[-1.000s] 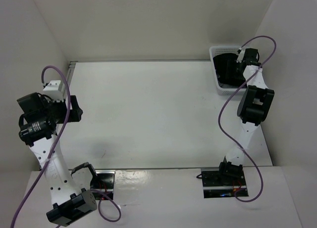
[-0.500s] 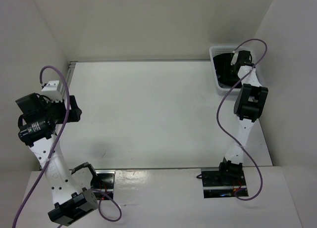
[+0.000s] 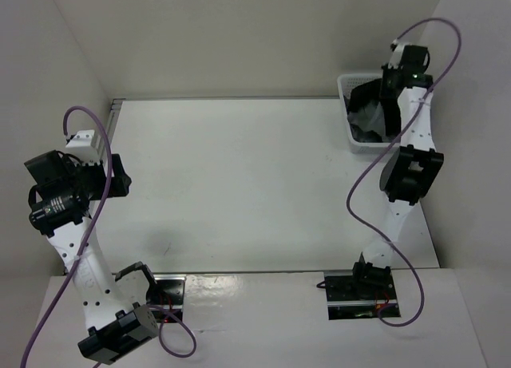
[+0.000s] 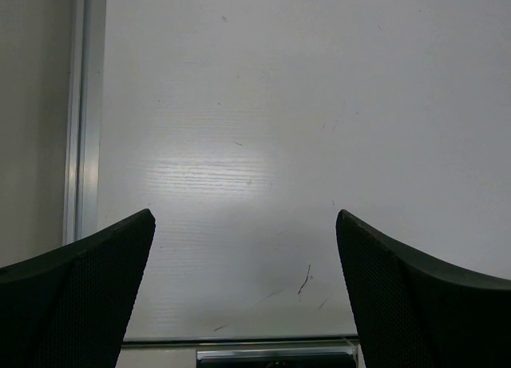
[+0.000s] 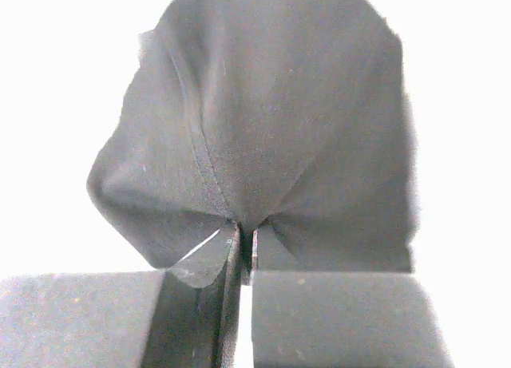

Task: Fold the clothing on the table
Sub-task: Grab the skirt from the pile, then move the skirt to the center of the board

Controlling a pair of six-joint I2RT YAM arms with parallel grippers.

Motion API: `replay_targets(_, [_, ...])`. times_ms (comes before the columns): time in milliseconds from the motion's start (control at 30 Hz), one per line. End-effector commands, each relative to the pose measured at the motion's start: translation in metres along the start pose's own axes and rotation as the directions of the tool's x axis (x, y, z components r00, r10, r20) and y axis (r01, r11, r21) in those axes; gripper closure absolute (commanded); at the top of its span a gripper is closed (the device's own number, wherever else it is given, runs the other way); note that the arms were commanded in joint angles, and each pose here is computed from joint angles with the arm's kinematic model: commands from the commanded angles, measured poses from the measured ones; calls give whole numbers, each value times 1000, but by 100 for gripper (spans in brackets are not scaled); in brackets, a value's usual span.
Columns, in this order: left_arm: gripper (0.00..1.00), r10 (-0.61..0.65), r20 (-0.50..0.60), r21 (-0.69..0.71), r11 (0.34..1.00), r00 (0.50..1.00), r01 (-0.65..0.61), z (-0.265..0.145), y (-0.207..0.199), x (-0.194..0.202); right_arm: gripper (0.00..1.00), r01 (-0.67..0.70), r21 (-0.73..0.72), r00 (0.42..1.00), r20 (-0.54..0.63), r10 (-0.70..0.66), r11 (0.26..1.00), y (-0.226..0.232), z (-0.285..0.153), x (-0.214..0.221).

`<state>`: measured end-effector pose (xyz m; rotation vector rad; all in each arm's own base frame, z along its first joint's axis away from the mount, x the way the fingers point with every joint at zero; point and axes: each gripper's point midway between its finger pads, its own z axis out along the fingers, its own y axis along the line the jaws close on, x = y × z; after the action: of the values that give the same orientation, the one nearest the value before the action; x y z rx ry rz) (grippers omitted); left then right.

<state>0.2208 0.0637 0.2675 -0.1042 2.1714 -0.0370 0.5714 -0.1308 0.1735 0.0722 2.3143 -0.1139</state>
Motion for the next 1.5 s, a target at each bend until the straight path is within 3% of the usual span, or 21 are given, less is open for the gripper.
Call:
replay_targets(0, [0,24,23,27,999,999,-25,0,-3,-4,100,42,3,885,464,-38,999,10,-192,-151])
replay_targets(67, [0,29,32,24,999,999,-29,-2,-4,-5,100,54,-17,845,534,-37,998,16,-230,-169])
replay_targets(167, [0,34,42,21,999,999,-34,-5,-5,-6,100,78,-42,831,555,-41,996,27,-253,-176])
replay_targets(400, [0,43,60,15,999,997,-44,-10,-7,-8,100,64,-26,906,420,-47,998,27,-196,-151])
replay_targets(467, [0,48,68,13,999,997,-49,-12,-8,-8,100,70,-54,906,422,-41,996,36,-200,-152])
replay_targets(600, [0,52,65,12,999,997,-53,-11,-8,-8,100,181,-158,889,448,-93,971,98,-223,-152])
replay_targets(667, [0,56,73,9,998,996,-57,-11,-8,-10,100,270,-207,877,455,-152,940,134,-239,-143])
replay_targets(800, [0,57,73,9,998,996,-57,-11,-8,-10,100,470,-379,832,491,-258,797,251,-284,-109])
replay_targets(900, [0,61,81,6,998,995,-61,-13,-9,-11,100,577,-441,772,569,-284,687,300,-332,-93])
replay_targets(1033, [0,65,86,-5,998,994,-65,-15,-8,-11,95,639,-471,749,560,-354,608,316,-333,-66])
replay_targets(1100, [0,65,86,-5,998,994,-65,-15,-8,-11,88,650,-461,751,510,-419,604,310,-314,-45])
replay_targets(1133, [0,65,86,-5,998,994,-65,-15,-8,-11,79,658,-466,748,491,-447,591,308,-307,-33])
replay_targets(1167, [0,69,94,-8,998,993,-69,-18,-9,-12,41,691,-450,720,499,-483,566,302,-310,-23])
replay_targets(1200, [0,69,94,-8,998,993,-69,-18,-9,-12,23,690,-479,723,430,-540,543,302,-287,10])
replay_targets(1267, [0,69,97,2,998,993,-70,-17,-11,-12,6,721,-446,692,414,-591,530,305,-276,33])
replay_targets(1367, [0,69,100,13,997,993,-71,-17,-13,-12,4,761,-383,630,247,-736,523,283,-238,100])
replay_targets(1467, [0,89,103,38,995,991,-93,-17,-18,-13,3,778,-256,612,106,-783,574,255,-206,122])
